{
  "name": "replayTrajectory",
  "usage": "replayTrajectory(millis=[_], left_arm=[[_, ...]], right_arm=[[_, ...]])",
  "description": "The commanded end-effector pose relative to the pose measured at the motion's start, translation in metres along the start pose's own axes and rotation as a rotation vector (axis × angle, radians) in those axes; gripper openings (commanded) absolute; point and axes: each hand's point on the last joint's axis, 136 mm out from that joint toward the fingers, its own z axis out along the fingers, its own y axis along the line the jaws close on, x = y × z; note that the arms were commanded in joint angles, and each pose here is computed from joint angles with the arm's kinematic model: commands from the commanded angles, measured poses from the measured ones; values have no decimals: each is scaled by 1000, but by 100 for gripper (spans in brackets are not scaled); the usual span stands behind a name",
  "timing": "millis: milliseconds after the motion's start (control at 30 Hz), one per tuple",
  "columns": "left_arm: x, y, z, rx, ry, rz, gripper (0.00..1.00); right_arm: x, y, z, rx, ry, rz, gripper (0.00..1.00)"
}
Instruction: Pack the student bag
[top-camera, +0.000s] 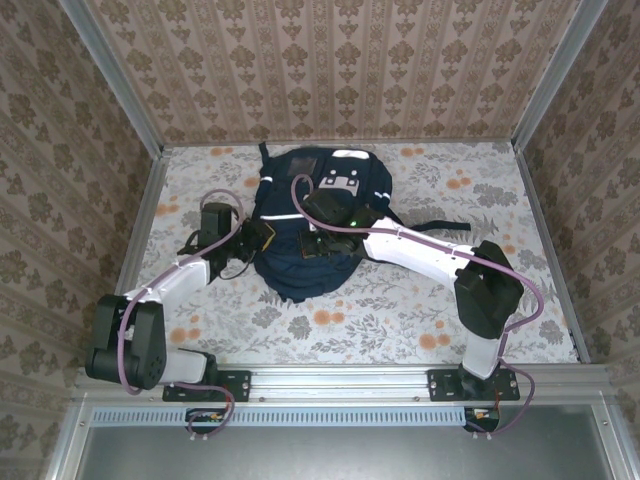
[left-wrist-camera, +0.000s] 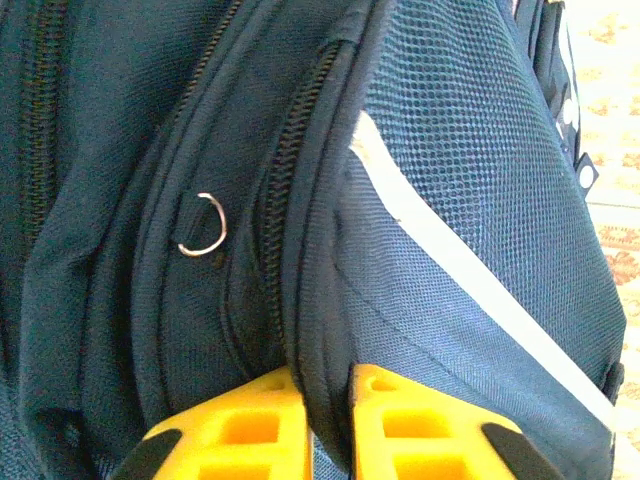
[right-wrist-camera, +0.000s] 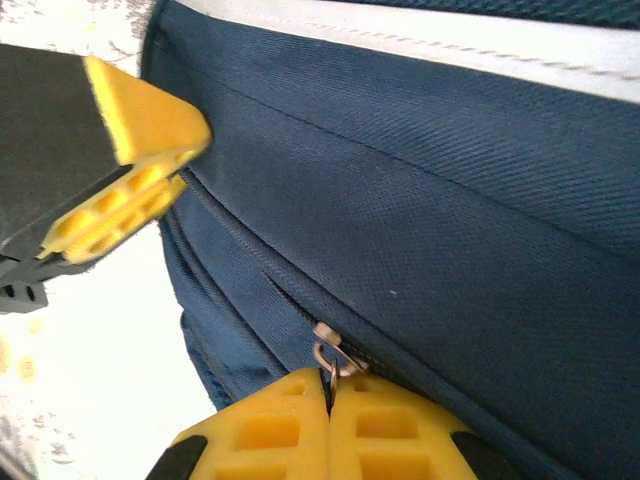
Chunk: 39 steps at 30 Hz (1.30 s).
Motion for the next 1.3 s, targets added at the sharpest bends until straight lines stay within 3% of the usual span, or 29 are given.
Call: replayTrajectory(millis=[0,333,600,933,967,1033,1133,1267], left_arm=[[-8,1,-3,-39,-44,40,2],[-11,12,-8,-84,-49,79,0],[-5,17,-9,-108,-1,129,0],[1,16,-14,-108,73,219,0],[0,12,-15,-97,72,229,0],[-4,1,-22,-77,58,256,22],[-17,-13,-40,-96,4,305,55],[-45,-13,-71,-205,-124,371,75]], right_arm=[[-1,-25,-27,127,-32,-48,0],[-1,-116,-66,460,-40,-152,0],[-32,-147,-62,501,-35,-127,0],[-64,-142,-51,432,-43,-95,0],[-66,-140,-52,420,-47,-89,3],[-68,-135,-60,401,-58,-72,16],[-71,-131,-83,392,-107,-53,48],[-80,-140,-125,430,-250,-34,80]])
